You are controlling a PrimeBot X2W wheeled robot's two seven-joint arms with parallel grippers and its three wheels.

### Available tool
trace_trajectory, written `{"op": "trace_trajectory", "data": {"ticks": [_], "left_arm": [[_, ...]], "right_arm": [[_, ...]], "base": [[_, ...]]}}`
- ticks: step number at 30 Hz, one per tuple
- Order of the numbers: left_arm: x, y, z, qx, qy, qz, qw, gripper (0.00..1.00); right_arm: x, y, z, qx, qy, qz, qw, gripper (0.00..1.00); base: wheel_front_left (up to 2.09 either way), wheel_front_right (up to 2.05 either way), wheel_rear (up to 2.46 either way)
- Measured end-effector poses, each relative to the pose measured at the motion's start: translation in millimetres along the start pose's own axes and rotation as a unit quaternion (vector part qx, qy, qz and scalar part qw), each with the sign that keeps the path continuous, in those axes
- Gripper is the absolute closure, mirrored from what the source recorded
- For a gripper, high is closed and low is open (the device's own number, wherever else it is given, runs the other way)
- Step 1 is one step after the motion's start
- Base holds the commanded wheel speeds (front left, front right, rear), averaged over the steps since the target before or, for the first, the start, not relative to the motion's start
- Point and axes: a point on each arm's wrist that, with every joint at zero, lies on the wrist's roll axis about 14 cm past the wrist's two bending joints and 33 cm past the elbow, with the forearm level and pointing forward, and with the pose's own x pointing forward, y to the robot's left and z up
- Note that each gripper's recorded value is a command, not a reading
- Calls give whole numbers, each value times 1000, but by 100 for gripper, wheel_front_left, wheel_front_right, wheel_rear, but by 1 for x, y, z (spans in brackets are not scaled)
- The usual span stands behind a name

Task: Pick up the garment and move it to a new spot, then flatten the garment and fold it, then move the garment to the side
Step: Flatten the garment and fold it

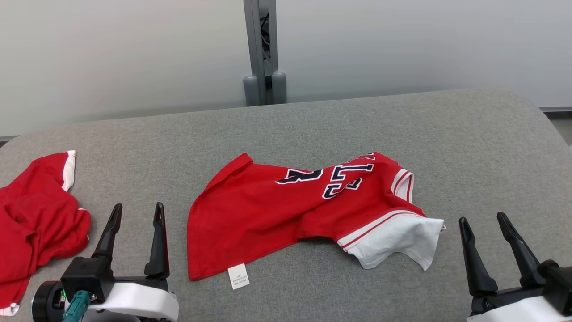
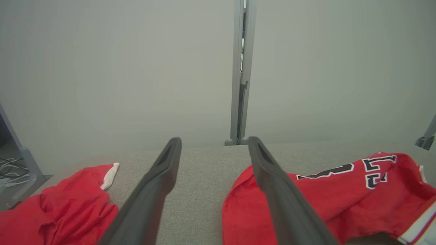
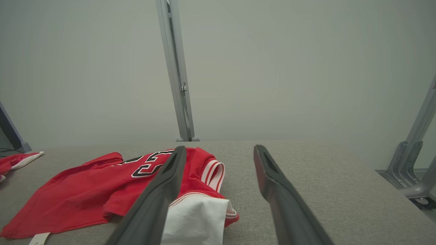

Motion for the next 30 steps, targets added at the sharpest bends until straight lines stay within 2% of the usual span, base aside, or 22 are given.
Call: {"op": "trace_trajectory", "data": {"ticks": [19,25,30], "left_arm": [[-6,-4,-7,12,27,-11,1000,0],[-14,-25,-54,-13,137,-51,989,0],[-29,-37,-104,-32,245,-76,966,0]], "right_arm": [[3,1,-5,-1,16,1,1000,0],[6,2,-18,1,39,1,999,0],[5,-3,-32,6,60,-8,998,0]], "base": [[0,0,0],[0,0,0],[0,0,0]]}}
